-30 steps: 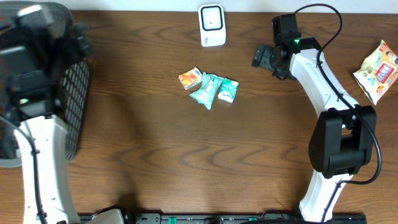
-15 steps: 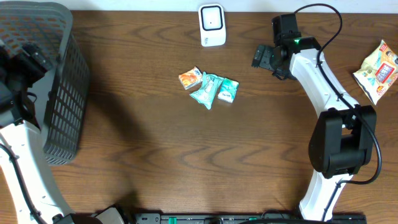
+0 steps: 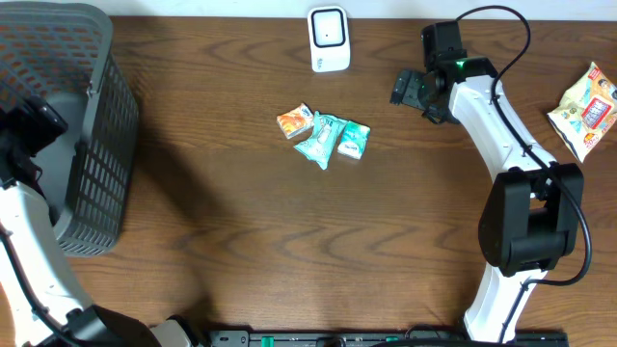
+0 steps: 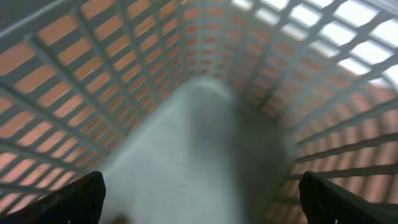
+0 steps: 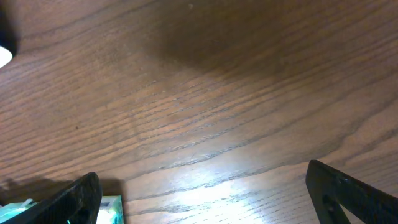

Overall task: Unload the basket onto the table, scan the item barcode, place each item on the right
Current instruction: 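Reach the left gripper into the basket and grasp the green bottle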

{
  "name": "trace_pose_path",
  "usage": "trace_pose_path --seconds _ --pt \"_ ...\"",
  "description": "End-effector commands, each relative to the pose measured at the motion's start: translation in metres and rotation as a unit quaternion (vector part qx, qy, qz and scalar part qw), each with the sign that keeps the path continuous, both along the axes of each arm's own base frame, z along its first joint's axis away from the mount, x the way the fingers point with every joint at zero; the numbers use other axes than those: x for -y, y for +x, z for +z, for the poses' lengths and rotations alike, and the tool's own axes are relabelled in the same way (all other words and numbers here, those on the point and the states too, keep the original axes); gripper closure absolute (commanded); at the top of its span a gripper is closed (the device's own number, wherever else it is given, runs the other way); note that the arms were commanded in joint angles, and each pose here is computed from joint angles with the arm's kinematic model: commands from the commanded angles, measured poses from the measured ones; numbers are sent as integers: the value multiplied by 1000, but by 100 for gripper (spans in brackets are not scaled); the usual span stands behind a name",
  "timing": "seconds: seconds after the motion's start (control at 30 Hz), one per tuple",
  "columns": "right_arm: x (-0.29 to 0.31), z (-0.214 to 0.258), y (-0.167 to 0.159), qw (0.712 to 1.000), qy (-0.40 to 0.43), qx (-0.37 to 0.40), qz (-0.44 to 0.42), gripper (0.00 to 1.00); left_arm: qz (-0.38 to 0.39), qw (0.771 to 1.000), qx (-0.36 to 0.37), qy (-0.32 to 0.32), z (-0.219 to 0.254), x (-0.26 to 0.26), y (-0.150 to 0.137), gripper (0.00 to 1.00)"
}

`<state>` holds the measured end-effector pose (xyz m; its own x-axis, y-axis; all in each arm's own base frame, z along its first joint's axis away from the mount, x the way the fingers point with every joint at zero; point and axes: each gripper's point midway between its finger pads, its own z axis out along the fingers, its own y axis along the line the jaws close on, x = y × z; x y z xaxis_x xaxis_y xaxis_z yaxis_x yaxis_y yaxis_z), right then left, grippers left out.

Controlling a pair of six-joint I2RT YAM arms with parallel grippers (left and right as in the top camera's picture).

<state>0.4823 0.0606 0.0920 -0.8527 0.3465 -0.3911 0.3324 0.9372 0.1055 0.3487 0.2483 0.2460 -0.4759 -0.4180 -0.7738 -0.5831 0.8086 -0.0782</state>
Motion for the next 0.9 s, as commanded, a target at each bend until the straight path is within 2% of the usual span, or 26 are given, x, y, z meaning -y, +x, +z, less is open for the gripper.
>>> trace_pose_path --seconds 0.0,0.27,0.53,0.87 --pt "-3 -6 -3 1000 -6 -8 8 1 28 998 -53 37 -12 -18 -14 2" --pt "-3 -6 -3 1000 -6 -8 8 1 41 993 -108 12 -57 -34 -17 3" --pt "-3 -6 -3 1000 -6 -8 8 1 58 979 -189 -49 -115 -41 -41 2" --pt "-3 -6 -3 1000 -6 -8 8 1 135 942 -309 -2 -141 -62 -89 2"
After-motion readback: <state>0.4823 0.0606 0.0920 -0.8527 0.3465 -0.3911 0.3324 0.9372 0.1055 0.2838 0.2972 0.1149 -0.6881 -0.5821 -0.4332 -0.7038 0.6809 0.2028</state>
